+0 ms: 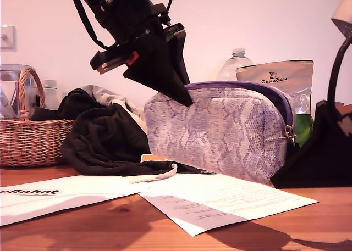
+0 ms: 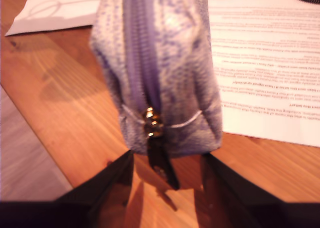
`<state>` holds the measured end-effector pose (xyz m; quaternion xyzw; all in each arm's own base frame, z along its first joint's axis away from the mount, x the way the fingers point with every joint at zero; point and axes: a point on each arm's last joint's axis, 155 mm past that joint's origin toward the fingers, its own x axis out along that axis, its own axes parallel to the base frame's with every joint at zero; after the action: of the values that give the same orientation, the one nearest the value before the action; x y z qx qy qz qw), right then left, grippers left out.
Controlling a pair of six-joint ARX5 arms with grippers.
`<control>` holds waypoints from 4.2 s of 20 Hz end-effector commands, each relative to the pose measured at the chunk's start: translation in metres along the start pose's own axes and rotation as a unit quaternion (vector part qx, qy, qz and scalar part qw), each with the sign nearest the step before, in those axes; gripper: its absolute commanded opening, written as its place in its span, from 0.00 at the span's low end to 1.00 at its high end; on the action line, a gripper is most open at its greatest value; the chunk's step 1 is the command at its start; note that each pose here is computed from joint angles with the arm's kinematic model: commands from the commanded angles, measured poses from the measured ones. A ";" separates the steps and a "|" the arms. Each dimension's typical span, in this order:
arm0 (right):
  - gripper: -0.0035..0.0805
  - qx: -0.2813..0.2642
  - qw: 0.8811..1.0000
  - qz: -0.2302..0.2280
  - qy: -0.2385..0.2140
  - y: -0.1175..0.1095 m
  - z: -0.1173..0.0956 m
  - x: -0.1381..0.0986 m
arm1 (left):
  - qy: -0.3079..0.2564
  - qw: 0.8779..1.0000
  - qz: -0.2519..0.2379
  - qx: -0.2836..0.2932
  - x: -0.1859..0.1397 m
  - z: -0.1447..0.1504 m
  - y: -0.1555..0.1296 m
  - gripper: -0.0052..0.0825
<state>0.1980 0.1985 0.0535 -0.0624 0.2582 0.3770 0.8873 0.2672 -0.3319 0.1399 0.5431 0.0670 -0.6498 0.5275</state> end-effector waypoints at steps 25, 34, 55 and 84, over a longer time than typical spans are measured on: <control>0.03 0.006 0.998 0.064 0.010 0.024 -0.005 -0.002 | 0.000 1.000 -0.002 -0.002 0.000 -0.002 0.002 0.03; 0.03 0.156 0.982 0.101 0.020 0.039 0.012 -0.005 | 0.014 0.999 -0.047 -0.020 0.024 -0.017 -0.017 0.03; 0.03 0.400 0.903 0.154 0.042 0.054 0.056 -0.017 | 0.047 0.998 -0.040 -0.022 0.043 -0.037 -0.012 0.03; 0.41 0.269 0.962 0.048 -0.002 0.001 0.070 -0.016 | 0.065 0.997 -0.034 -0.005 0.063 -0.027 -0.013 0.03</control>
<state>0.2128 0.2106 0.1150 0.1965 0.3640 0.3334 0.8472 0.2847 -0.3474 0.0868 0.5830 0.1125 -0.6253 0.5065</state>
